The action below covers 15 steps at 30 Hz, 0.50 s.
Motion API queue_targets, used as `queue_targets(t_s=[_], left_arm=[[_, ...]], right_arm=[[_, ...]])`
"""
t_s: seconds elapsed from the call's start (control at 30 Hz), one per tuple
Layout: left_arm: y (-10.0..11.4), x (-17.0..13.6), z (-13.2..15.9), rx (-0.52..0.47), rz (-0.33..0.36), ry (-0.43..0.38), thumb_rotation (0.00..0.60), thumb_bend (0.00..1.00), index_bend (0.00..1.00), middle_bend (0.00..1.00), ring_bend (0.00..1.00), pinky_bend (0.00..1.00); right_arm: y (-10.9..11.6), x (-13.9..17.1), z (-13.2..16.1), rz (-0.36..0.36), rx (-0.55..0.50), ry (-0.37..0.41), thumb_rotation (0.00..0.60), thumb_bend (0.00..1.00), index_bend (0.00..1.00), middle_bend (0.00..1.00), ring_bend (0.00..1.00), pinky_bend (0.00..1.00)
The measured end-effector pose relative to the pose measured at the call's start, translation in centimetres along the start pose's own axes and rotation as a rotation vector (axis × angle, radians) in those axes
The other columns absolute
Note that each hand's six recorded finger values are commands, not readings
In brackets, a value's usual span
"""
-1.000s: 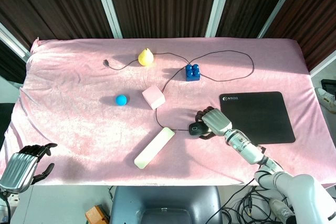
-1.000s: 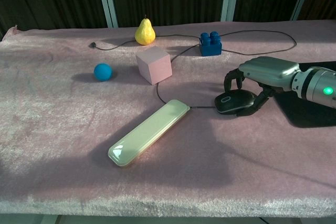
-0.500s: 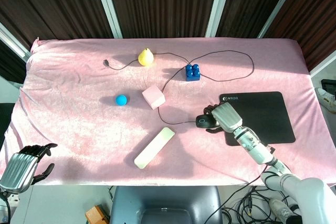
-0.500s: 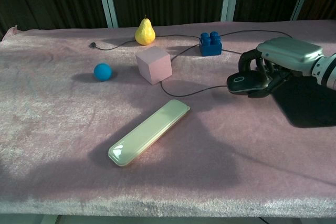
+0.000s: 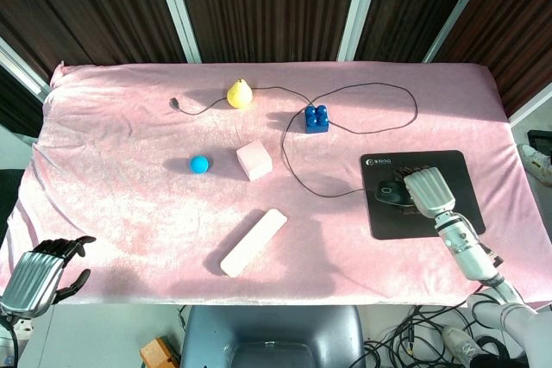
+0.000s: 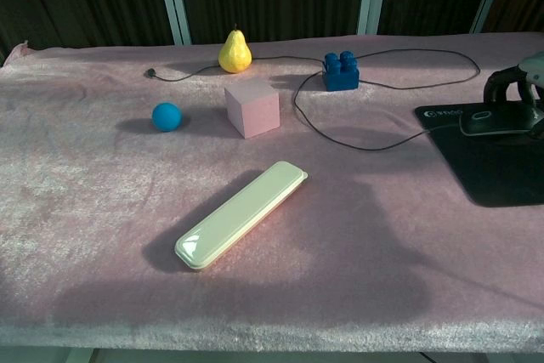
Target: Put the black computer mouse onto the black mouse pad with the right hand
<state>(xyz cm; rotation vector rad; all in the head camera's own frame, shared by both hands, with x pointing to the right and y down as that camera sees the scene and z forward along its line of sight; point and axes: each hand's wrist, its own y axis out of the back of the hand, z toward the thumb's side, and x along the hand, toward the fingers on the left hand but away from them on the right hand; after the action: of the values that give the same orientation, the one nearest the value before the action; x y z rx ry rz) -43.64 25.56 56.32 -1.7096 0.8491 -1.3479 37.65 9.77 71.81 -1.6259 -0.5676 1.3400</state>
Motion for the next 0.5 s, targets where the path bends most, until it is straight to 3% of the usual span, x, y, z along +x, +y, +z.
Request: queue_targets(t_s=[0.23,0.5], left_arm=[[-0.2,0.1,0.1,0.001,-0.007,-0.004,0.600,0.31,0.31,0.50,0.42,0.46],[-0.3,0.2,0.1,0.002,-0.015,-0.005,0.600,0.31,0.31,0.50,0.42,0.47]], right_arm=[[-1.2,1.6,-3.3,0.034,0.068,-0.095,0.600,0.33,0.73,0.57,0.64,0.69],[-3.6,2.4,-4.9,0.123,0.116,-0.143,0.600,0.33,0.67,0.57,0.57,0.64]])
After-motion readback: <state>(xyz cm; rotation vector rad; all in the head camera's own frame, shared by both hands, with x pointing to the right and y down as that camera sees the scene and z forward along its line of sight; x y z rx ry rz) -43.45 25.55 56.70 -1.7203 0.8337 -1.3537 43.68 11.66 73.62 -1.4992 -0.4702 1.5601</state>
